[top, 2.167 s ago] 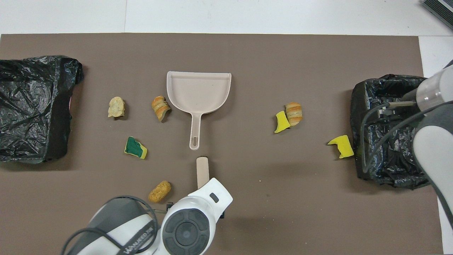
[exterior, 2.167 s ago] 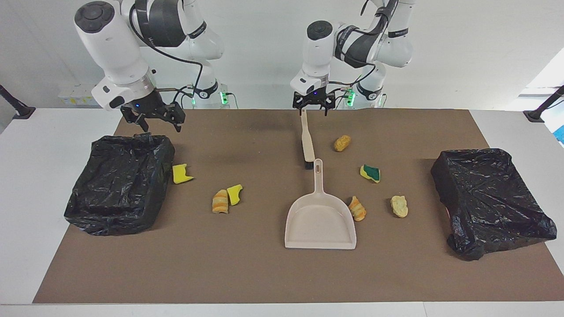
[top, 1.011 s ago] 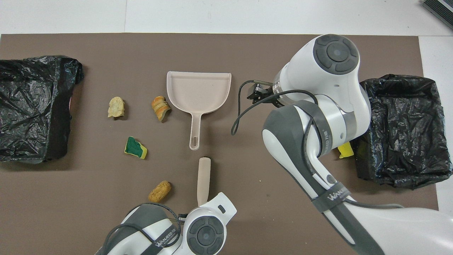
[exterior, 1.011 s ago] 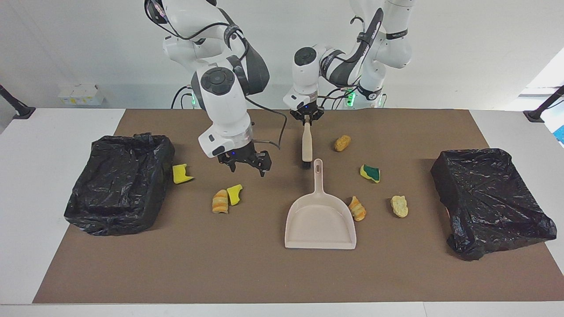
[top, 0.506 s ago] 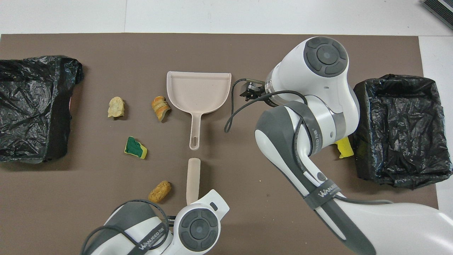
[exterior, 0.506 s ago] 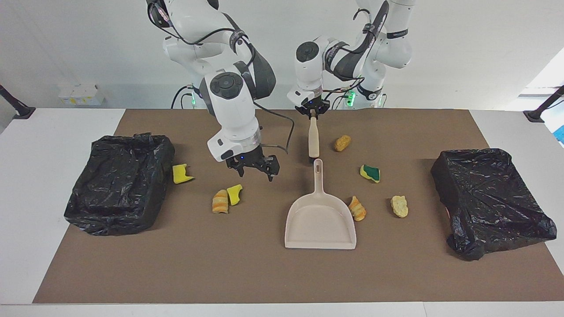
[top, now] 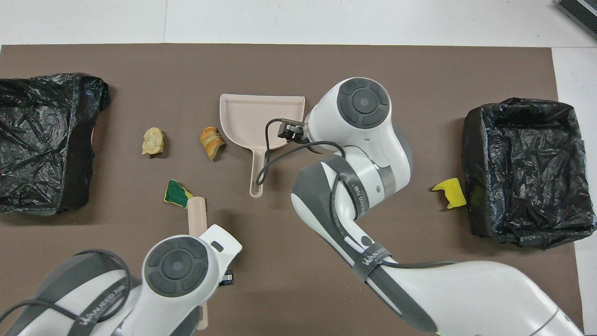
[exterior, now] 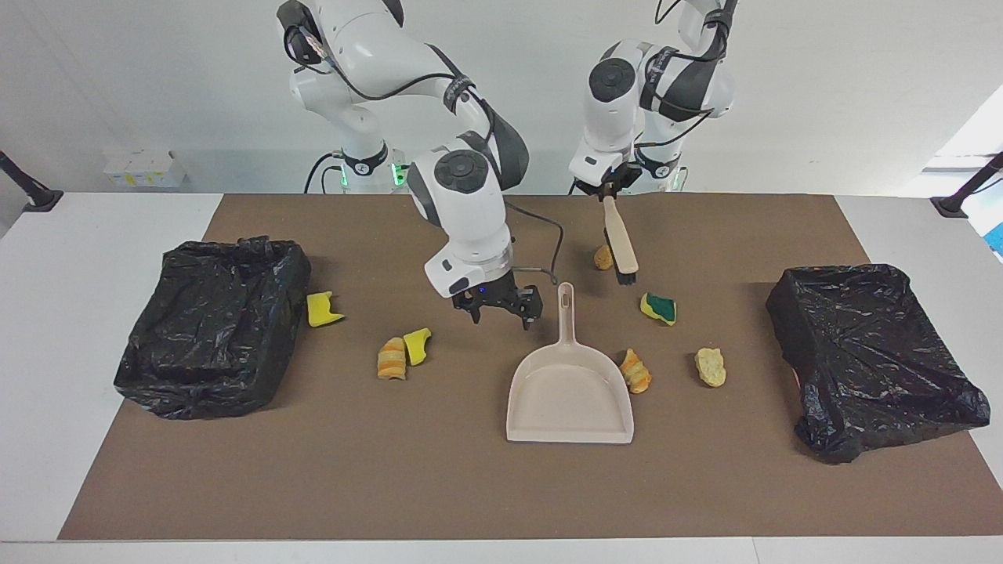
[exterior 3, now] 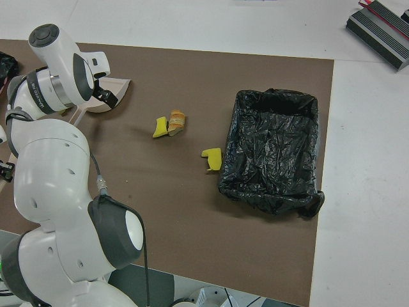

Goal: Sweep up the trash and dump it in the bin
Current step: 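Lift the brush with the left gripper while the right gripper grasps the dustpan handle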

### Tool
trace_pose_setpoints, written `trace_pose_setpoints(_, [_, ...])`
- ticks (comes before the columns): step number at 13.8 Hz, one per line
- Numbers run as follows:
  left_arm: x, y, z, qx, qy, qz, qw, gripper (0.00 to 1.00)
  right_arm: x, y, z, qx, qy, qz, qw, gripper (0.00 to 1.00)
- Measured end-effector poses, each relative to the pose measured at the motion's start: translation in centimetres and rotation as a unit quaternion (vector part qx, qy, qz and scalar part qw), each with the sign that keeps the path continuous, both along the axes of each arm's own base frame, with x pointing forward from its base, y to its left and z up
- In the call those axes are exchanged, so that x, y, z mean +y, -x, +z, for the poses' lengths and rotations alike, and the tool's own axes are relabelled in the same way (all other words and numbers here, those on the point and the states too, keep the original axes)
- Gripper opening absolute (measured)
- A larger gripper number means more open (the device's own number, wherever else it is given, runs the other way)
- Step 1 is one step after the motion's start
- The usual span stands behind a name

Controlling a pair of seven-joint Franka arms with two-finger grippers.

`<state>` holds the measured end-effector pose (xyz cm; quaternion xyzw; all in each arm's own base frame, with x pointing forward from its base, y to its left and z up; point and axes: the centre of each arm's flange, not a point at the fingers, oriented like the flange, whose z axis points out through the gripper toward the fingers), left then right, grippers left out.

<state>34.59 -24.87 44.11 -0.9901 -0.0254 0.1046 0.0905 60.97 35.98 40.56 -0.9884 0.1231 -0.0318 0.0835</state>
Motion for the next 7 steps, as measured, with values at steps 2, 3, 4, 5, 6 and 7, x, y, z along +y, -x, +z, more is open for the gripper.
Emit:
trace_pose_setpoints(2, [2.9, -2.7, 0.8, -0.004, 0.010, 0.003, 1.000, 0.26, 2.9, 1.1, -1.2, -0.011, 0.017, 0.030, 0.999, 1.00])
trace_pose_setpoints(3, [4.6, -4.0, 0.8, -0.007, 0.008, 0.001, 1.000, 0.26, 4.2, 1.7, -1.5, -0.019, 0.029, 0.047, 0.998, 1.00])
trace_pose_setpoints(4, [6.0, -5.3, 0.8, -0.008, 0.004, -0.001, 1.000, 0.26, 5.5, 2.4, -2.0, -0.026, 0.038, 0.063, 0.997, 1.00])
trace_pose_setpoints(5, [7.6, -6.6, 0.7, -0.011, 0.005, -0.005, 1.000, 0.26, 6.8, 3.1, -2.5, -0.031, 0.041, 0.076, 0.996, 1.00])
trace_pose_setpoints(6, [8.9, -7.9, 0.5, -0.019, 0.009, -0.009, 1.000, 0.26, 7.6, 3.5, -2.9, -0.033, 0.042, 0.084, 0.995, 1.00])
trace_pose_setpoints(7, [10.3, -9.2, 0.3, -0.033, 0.013, -0.013, 0.999, 0.26, 8.1, 3.8, -3.3, -0.033, 0.043, 0.089, 0.995, 1.00])
